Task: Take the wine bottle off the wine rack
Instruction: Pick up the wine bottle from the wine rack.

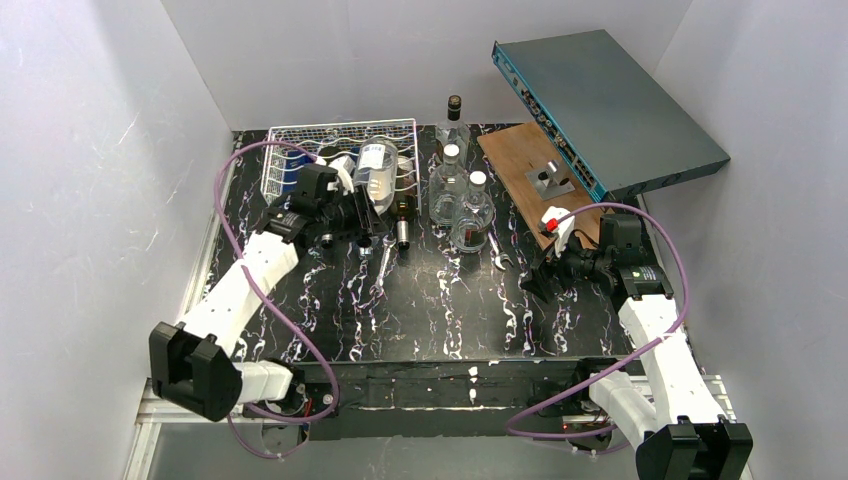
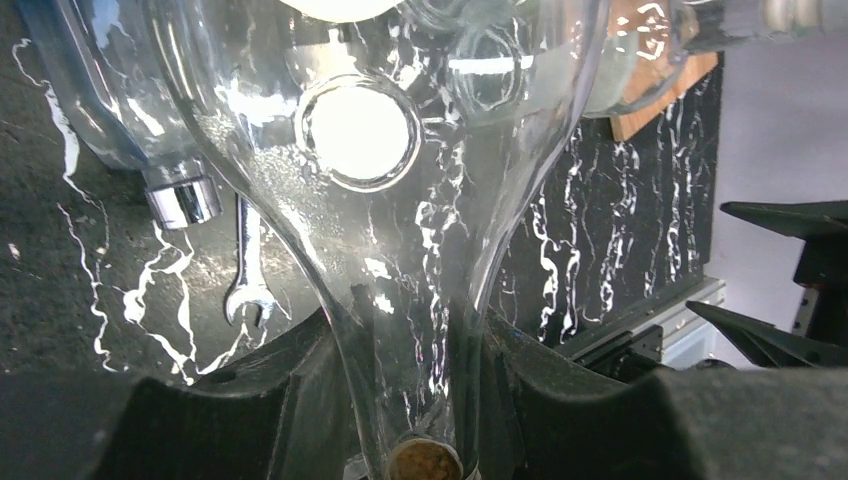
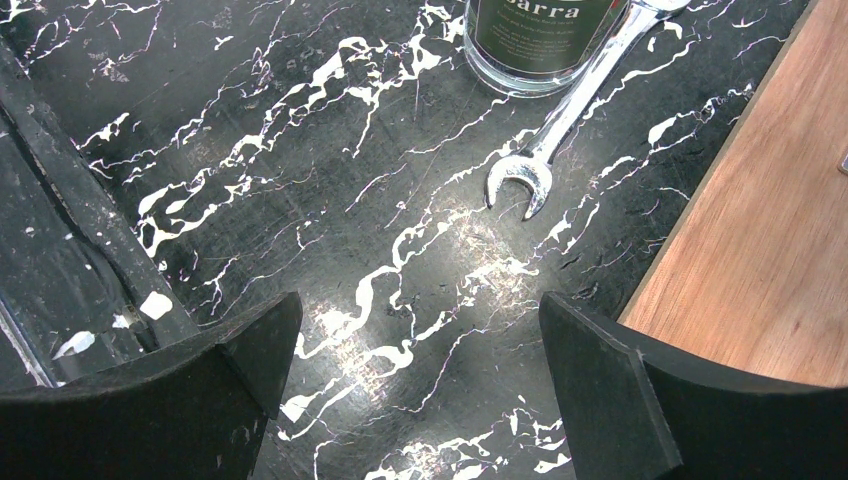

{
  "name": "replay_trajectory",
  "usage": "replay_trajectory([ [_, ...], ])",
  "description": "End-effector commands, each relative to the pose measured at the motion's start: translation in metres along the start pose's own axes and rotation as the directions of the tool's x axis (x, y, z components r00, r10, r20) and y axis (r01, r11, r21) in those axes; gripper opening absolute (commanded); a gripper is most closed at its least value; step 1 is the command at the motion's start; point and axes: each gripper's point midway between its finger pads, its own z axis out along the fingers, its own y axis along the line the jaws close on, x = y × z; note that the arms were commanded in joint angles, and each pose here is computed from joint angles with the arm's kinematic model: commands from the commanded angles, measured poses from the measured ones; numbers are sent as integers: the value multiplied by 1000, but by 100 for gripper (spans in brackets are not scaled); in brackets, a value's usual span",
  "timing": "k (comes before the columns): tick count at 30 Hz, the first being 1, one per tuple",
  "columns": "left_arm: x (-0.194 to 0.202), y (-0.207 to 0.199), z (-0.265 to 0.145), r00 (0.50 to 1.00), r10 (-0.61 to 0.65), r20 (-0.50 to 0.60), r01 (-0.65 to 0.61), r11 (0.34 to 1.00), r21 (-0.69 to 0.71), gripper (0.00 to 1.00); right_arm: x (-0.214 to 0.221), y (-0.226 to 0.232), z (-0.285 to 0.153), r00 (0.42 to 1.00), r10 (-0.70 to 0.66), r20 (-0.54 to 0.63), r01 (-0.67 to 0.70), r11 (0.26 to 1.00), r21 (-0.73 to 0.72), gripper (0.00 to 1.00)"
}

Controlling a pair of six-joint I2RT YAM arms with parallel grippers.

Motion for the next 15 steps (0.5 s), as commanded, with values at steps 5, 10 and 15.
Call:
replay_trajectory([
  [5, -36, -63, -68, 971, 49, 235, -108, 964, 243, 0, -5, 2, -2, 999, -19, 26, 19, 1000, -8, 99],
  [10, -16, -67, -76, 982, 14, 188, -70, 954, 293, 0, -5, 2, -2, 999, -21, 28, 21, 1000, -6, 98],
  [15, 7, -66, -85, 990, 8, 138, -52, 948, 315, 0, -6, 2, -4, 999, -21, 32, 21, 1000, -2, 98],
])
